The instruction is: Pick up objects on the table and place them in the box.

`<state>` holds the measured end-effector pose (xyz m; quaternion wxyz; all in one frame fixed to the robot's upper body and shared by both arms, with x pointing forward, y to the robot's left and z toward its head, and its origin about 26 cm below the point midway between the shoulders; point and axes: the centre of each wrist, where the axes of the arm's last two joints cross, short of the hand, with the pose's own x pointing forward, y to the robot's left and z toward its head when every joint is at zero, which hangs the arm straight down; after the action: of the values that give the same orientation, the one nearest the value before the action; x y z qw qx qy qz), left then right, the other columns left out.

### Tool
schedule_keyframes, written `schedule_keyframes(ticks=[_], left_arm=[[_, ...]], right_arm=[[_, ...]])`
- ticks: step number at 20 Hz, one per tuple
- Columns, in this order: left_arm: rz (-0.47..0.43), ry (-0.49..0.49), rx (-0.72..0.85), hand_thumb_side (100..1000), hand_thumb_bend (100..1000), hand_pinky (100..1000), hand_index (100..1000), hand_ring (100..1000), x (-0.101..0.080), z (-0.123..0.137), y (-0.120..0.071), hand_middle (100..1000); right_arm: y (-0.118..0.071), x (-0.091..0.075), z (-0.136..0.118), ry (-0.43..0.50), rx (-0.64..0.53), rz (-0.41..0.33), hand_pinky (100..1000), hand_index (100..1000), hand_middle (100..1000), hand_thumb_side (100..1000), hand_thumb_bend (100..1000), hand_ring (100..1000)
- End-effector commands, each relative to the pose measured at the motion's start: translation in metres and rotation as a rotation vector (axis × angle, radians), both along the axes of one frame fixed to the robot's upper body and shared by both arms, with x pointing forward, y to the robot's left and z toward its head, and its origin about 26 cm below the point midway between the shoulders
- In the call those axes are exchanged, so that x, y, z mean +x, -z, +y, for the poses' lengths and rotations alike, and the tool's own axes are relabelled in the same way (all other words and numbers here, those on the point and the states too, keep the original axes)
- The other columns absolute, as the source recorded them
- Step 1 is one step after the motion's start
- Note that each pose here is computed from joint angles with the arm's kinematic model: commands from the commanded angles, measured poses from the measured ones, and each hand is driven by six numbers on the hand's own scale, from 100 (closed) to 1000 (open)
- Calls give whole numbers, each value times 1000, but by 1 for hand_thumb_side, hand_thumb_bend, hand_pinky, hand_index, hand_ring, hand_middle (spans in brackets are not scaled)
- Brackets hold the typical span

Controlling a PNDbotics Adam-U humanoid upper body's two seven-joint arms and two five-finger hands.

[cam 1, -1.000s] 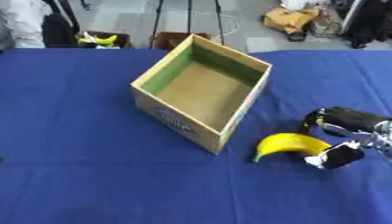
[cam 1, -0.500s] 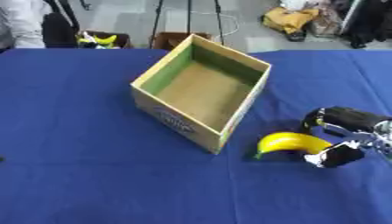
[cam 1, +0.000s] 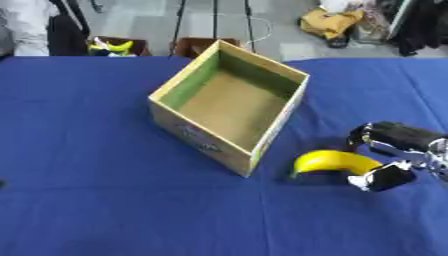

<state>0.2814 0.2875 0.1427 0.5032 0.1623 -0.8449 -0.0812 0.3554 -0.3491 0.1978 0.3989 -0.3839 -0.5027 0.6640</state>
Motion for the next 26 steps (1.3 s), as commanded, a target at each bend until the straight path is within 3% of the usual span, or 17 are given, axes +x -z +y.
schedule_keyframes(ticks=[1, 26], left_arm=[[-20, 1, 14, 1000, 100, 154, 479, 242, -1, 1, -6, 314], [-18, 6, 22, 1000, 100, 160, 484, 247, -1, 2, -6, 320]], right_arm=[[-18, -3, -5, 5, -29, -49, 725, 696, 594, 549, 191, 785], [-35, -8, -4, 7, -1, -141, 712, 638, 530, 564, 154, 764]])
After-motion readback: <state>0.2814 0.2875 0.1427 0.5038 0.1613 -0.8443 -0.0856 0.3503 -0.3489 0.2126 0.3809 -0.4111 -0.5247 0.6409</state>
